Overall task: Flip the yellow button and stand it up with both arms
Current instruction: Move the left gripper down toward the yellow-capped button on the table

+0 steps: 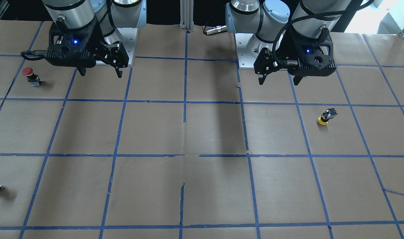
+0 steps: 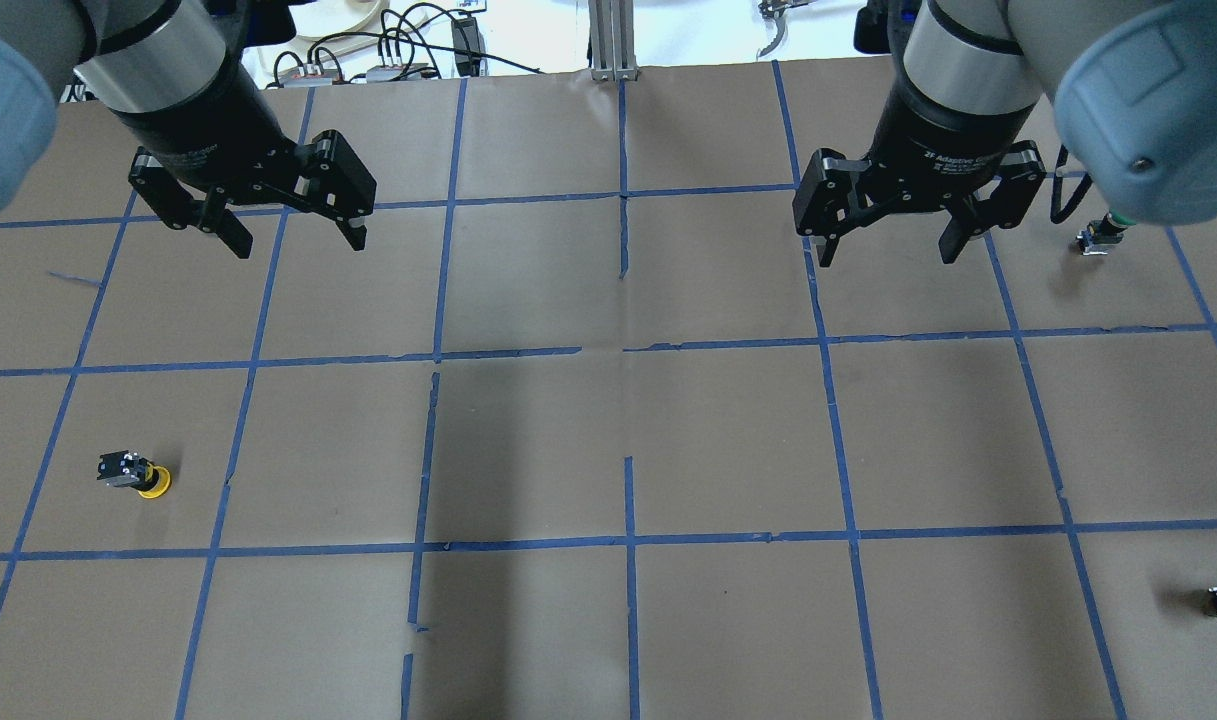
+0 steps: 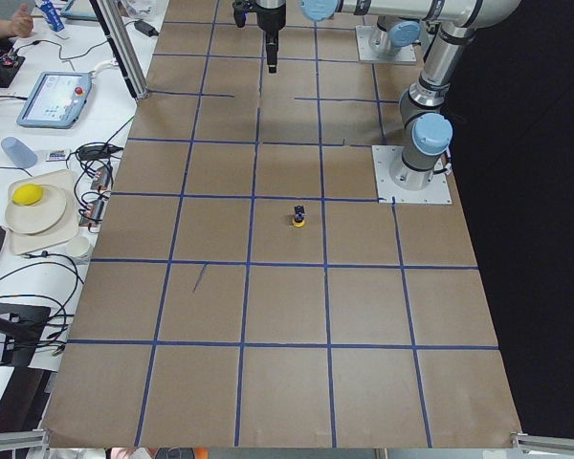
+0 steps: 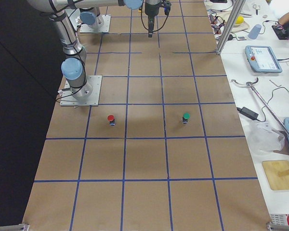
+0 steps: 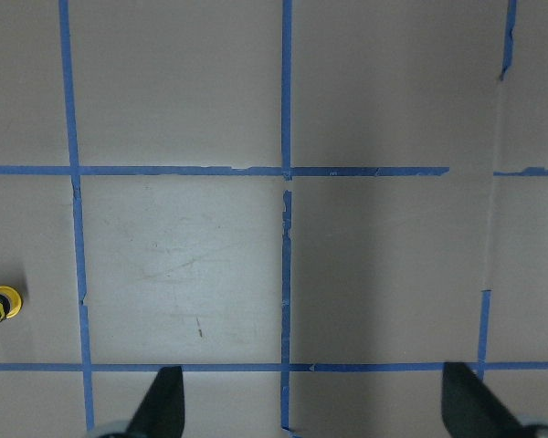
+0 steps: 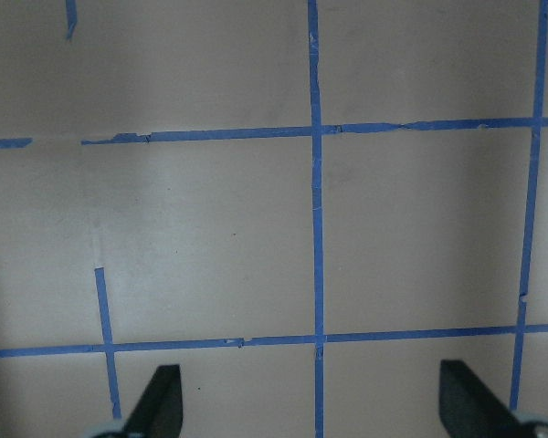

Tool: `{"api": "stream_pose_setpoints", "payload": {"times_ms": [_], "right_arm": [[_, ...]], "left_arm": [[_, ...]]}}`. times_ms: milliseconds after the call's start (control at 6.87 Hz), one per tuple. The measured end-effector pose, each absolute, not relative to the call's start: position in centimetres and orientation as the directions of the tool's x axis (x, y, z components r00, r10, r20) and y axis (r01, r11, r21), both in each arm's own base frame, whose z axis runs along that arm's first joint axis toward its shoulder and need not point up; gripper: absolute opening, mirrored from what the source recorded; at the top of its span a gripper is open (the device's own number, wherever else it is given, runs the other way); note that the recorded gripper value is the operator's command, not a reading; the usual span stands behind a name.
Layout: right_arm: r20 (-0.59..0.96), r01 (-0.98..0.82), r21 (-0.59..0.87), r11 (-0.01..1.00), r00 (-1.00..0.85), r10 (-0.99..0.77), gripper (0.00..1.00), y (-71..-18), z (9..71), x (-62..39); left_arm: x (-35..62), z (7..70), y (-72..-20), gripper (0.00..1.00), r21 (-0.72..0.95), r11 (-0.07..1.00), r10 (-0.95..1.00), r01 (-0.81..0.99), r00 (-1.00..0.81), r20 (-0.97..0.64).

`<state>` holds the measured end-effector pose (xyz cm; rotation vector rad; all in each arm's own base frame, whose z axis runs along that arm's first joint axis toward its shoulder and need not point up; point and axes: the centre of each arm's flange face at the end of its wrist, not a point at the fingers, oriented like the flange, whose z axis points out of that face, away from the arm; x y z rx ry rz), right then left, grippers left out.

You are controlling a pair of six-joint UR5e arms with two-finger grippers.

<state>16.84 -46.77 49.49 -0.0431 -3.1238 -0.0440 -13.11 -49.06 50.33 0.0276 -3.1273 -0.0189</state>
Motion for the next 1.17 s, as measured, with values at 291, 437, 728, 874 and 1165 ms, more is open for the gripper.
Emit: {"api": "stream_pose_setpoints", "payload": {"times_ms": [291, 437, 728, 874, 1165], "right_arm": [[0.016, 0.029, 0.027, 0.999, -0.999, 0.029, 1.00, -46.8, 49.5, 16.8], [0.016, 0.030, 0.027, 0.999, -0.999, 0.030, 1.00, -46.9, 49.5, 16.7], [0.017, 0.031, 0.027, 0.999, -0.999, 0.031, 1.00, -46.9, 49.6, 16.6], [0.017, 0.031, 0.027, 0.999, -0.999, 0.031, 1.00, -46.9, 49.6, 16.6], [0.020, 0.030, 0.033, 0.999, -0.999, 0.030, 1.00, -46.7, 49.5, 16.7]], "left_arm": [[-12.8, 50.0, -49.1, 1.00, 0.017, 1.000, -0.010, -0.010, -1.000, 0.014], [-12.0, 49.5, -49.1, 1.00, 0.028, 0.999, 0.017, 0.017, -1.000, 0.014], [-6.0, 47.4, -49.1, 1.00, 0.069, 0.997, 0.031, 0.032, -0.999, 0.009], [-1.1, 45.2, -49.0, 1.00, 0.104, 0.995, -0.001, 0.001, -1.000, 0.015], [6.9, 40.2, -48.8, 1.00, 0.099, 0.995, -0.020, -0.017, -0.999, 0.026]]}}
